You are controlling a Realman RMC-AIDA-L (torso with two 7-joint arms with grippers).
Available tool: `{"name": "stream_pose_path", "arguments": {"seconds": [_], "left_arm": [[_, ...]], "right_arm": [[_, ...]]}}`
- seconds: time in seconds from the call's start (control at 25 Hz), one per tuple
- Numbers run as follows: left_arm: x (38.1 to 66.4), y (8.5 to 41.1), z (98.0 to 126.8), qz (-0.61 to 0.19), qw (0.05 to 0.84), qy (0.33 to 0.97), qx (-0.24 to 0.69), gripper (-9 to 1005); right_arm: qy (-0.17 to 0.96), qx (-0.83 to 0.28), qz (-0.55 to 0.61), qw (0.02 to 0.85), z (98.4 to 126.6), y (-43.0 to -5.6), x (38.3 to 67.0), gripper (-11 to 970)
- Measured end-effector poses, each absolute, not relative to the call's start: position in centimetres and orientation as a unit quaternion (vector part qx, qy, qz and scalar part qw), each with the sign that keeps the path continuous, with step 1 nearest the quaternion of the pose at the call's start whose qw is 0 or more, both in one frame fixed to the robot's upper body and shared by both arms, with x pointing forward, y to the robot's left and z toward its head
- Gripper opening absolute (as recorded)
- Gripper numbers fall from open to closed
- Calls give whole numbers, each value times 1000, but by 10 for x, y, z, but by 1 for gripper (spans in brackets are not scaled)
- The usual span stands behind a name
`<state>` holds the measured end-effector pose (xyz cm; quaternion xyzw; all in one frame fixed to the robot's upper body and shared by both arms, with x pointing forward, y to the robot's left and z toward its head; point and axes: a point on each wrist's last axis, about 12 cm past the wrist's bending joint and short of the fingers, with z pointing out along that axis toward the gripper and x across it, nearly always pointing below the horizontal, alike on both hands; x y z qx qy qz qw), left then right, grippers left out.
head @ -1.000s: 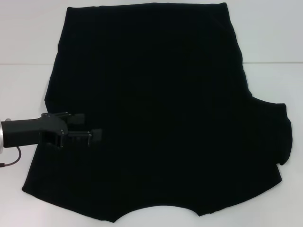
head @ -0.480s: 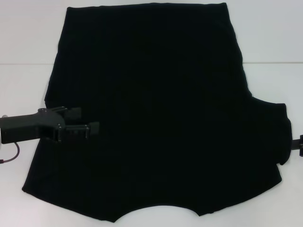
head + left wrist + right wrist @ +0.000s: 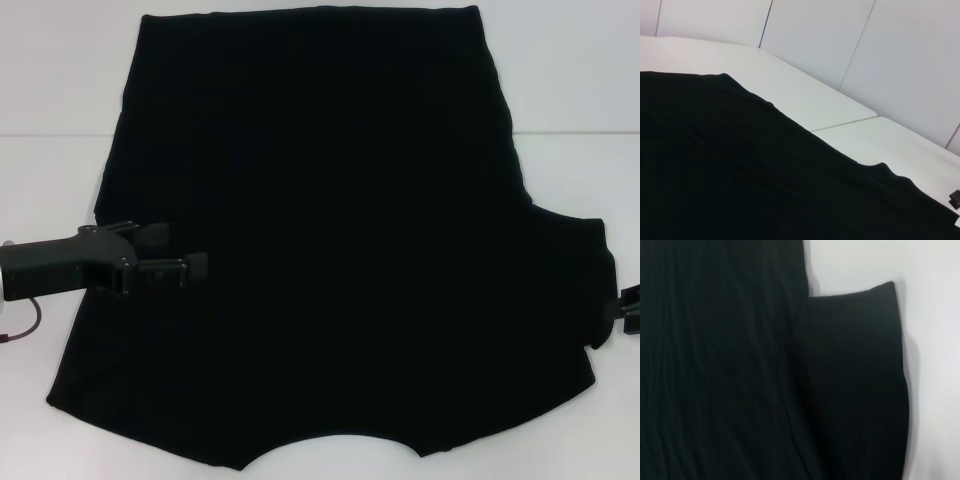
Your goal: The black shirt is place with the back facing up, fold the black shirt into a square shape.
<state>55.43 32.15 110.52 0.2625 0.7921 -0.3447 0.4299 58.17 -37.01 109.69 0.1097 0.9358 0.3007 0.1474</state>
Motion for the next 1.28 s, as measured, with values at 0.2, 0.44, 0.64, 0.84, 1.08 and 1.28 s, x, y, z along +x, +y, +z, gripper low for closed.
{"name": "stream_pose_path", "arguments": {"seconds": [0.2, 0.44, 0.64, 0.84, 1.08, 1.28], "left_arm": [[555, 321, 1105, -344, 431, 792, 261, 934], [553, 322, 1104, -343, 431, 794, 258, 934], [553, 324, 1103, -342, 438, 793, 250, 934], [552, 325, 1104, -343, 446, 790, 245, 935], [552, 326, 1104, -344, 451, 787, 242, 935], [552, 326, 1104, -344, 451, 787, 241, 935]], "right_arm": [[939, 110, 293, 145, 1095, -365, 586, 316], [942, 111, 283, 142, 1091, -360, 591, 286], [941, 108, 285, 147, 1093, -357, 595, 260], [942, 103, 287, 143, 1092, -352, 596, 234], [942, 104, 289, 137, 1091, -350, 595, 149], [942, 103, 289, 135, 1089, -350, 594, 15]]}}
